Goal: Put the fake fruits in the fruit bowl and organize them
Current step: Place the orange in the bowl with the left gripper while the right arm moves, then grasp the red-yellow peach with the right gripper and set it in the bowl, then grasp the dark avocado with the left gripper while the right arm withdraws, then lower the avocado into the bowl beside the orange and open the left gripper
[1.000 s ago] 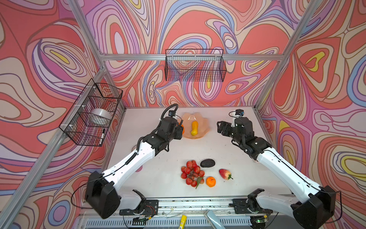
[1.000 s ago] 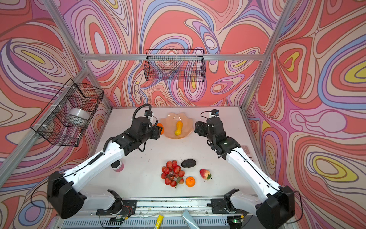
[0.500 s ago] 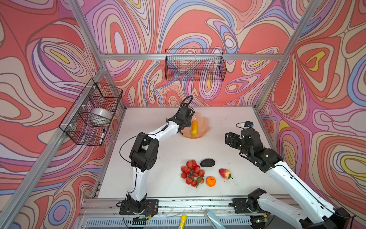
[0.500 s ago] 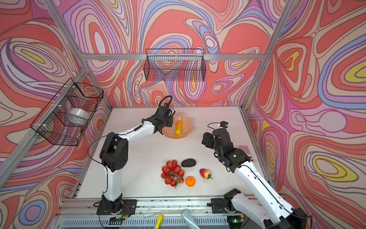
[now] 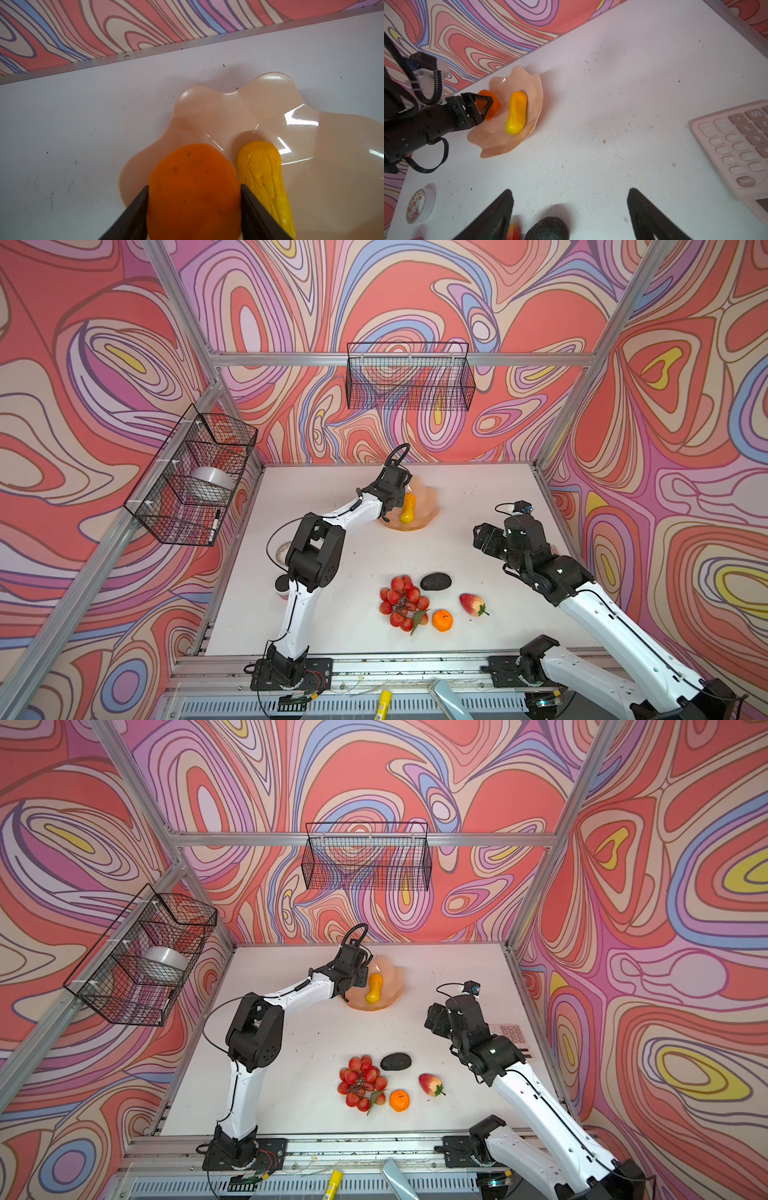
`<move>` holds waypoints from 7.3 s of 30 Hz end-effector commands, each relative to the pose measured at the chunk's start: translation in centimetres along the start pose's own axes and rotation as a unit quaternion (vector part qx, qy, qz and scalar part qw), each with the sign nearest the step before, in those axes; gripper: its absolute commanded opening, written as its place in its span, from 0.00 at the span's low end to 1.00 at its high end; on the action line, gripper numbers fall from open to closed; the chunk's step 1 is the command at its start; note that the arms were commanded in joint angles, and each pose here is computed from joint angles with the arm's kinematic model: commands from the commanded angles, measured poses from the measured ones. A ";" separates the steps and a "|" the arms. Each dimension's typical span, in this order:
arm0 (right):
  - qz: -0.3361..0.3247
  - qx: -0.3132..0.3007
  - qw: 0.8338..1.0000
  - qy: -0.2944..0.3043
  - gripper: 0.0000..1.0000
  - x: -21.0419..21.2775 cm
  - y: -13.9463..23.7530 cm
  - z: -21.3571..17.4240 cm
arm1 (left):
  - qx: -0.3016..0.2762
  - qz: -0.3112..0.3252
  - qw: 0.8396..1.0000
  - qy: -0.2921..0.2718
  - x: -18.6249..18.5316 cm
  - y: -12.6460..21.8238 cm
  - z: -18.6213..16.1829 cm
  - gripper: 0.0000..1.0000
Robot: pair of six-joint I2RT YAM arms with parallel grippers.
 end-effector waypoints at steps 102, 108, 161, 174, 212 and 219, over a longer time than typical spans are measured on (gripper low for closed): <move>-0.058 0.089 0.983 0.148 0.51 11.3 -26.8 -4.8 | -0.131 -0.092 0.972 0.171 9.7 29.3 -12.3 1.00; -0.062 0.094 0.983 0.145 0.63 11.1 -27.0 -5.0 | -0.131 -0.093 0.973 0.169 9.6 29.2 -12.2 1.00; 0.072 -0.160 0.980 -0.094 0.98 -1.1 4.0 4.5 | 0.140 -0.347 0.862 -0.341 -21.1 16.5 -18.8 0.76; 0.081 -0.165 0.979 -0.094 0.98 -0.3 3.8 5.1 | 0.040 -0.306 0.908 -0.283 -19.7 18.4 -13.5 0.32; 0.032 -0.138 0.989 -0.040 0.98 0.5 2.0 5.5 | 0.111 0.014 0.985 0.132 2.3 4.6 -3.9 0.29; 0.036 -0.134 0.990 -0.041 0.98 0.7 2.0 5.5 | 0.121 0.017 0.982 0.143 2.1 4.1 -4.9 0.31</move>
Point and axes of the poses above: each gripper's point midway between its finger pads, its own y axis back along the fingers, its own x axis along the line the jaws close on, z = x × y, the point moved 1 cm from there along y, back along the fingers, and after that the axes turned 11 degrees about -y, right-handed, at the moved point
